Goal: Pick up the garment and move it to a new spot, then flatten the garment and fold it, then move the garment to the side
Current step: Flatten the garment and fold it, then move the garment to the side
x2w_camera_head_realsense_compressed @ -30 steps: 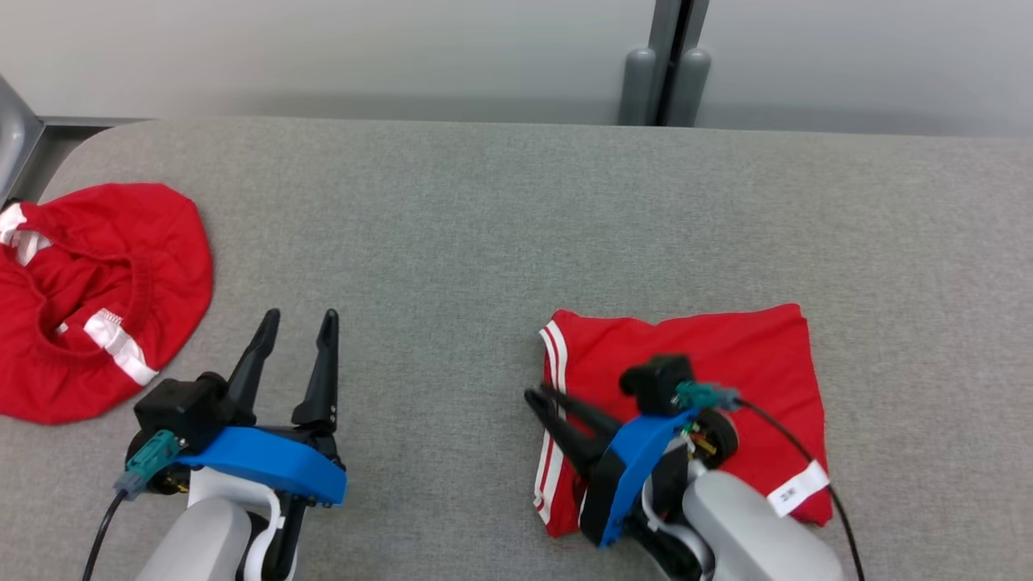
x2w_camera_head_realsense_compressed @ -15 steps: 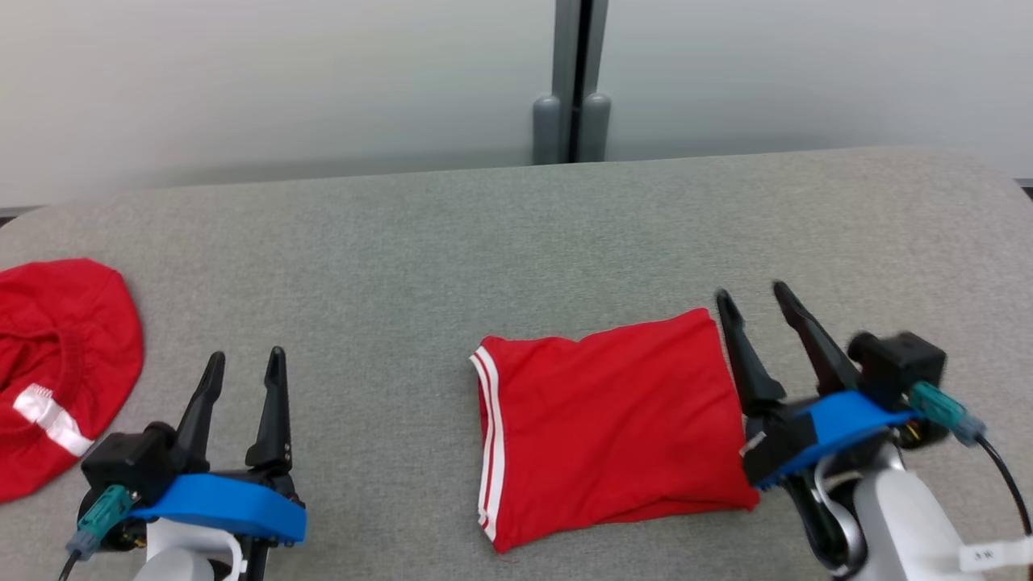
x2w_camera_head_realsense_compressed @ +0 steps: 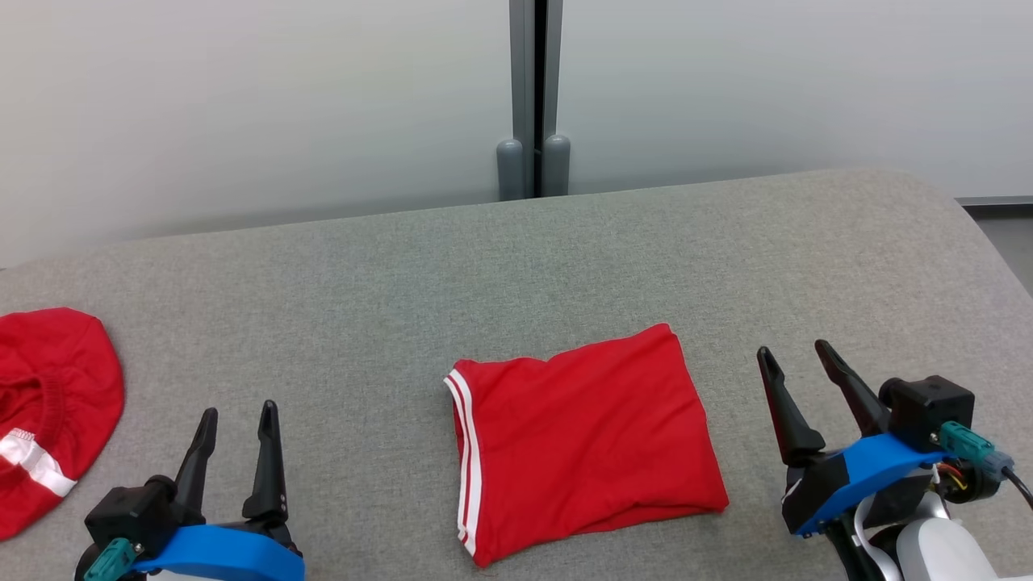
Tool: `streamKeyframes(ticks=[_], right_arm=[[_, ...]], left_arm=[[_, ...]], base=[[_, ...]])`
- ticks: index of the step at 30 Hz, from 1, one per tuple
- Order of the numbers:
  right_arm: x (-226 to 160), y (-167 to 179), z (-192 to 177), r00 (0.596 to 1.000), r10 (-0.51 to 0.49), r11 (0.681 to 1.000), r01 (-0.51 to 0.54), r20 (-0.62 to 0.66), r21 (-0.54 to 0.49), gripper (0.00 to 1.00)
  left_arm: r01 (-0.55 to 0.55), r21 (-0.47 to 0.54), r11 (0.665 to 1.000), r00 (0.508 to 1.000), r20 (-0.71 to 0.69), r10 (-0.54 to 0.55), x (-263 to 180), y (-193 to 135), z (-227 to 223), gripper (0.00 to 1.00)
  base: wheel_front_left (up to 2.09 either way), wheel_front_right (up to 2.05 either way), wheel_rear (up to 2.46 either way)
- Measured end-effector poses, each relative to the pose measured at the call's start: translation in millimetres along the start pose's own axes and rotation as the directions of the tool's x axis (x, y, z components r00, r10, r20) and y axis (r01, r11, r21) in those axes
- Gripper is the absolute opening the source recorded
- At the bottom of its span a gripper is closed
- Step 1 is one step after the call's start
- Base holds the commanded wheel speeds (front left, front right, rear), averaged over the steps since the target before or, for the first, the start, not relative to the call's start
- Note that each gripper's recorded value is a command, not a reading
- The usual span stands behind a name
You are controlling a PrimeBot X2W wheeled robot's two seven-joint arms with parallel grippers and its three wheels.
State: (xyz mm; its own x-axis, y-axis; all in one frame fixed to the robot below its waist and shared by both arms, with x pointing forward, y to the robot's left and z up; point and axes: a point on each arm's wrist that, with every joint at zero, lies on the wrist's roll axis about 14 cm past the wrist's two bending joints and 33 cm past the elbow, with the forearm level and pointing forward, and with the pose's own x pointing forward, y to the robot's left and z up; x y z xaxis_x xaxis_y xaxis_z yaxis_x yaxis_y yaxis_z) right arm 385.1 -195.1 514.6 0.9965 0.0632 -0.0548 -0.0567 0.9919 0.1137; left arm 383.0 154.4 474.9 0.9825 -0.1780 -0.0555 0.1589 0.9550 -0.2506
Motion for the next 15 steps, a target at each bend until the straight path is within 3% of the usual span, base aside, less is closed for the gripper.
streamKeyframes(ticks=[15], right_arm=[[0.3, 8.2, -4.0, 1.000, 0.014, 0.999, -0.014, -0.005, 0.038, 1.00]], left_arm=[[-0.009, 0.008, 1.000, 1.000, 0.002, 0.009, -9.0, 1.2, 0.1, 1.00]], base=[[0.00, 0.00, 0.00]])
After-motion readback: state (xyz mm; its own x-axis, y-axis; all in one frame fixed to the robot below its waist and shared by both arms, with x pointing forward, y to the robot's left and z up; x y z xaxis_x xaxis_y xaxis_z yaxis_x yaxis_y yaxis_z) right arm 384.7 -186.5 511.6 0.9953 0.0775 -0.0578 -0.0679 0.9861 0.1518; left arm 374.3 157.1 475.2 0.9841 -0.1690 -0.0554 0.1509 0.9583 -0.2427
